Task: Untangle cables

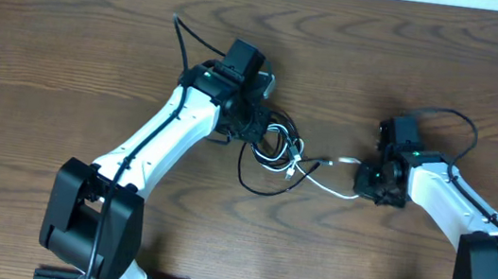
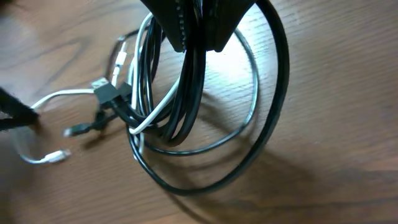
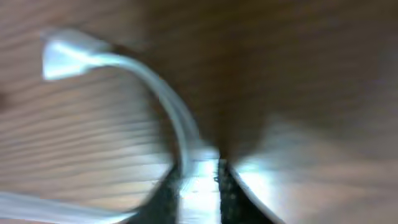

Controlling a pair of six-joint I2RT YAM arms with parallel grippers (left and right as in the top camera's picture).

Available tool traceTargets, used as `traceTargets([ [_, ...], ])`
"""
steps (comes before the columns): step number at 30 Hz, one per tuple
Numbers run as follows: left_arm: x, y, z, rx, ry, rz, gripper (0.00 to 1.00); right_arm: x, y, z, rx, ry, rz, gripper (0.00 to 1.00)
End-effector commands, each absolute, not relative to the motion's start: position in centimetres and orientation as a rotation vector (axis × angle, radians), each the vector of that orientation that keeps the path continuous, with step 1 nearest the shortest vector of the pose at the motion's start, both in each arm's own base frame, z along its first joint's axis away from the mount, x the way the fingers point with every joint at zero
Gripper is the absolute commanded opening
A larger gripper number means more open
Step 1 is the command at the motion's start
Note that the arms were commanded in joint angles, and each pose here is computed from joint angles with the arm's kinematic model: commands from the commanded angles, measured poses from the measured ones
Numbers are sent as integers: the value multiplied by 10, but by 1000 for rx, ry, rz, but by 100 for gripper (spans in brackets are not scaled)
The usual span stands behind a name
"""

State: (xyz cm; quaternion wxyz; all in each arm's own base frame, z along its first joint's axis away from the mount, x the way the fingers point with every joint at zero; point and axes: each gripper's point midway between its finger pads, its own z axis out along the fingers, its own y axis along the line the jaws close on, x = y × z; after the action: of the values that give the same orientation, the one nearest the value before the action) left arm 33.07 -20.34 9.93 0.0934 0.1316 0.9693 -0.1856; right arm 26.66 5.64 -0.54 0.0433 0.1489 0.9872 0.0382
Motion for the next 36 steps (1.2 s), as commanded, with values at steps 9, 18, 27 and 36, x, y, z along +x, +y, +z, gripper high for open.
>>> traceTargets([
  [9,312,-256,140,561,2703,-1144,7,278,103,-8,-107,2948,575,87],
  [18,300,-251,136,743,2674,-1111,8,315,100,56,-283,2765,514,89],
  [27,282,-262,150,925,2544,-1278,7,324,127,126,-404,2522,683,91],
  [36,279,-263,152,932,2539,-1305,8,287,176,134,-772,2400,971,79],
])
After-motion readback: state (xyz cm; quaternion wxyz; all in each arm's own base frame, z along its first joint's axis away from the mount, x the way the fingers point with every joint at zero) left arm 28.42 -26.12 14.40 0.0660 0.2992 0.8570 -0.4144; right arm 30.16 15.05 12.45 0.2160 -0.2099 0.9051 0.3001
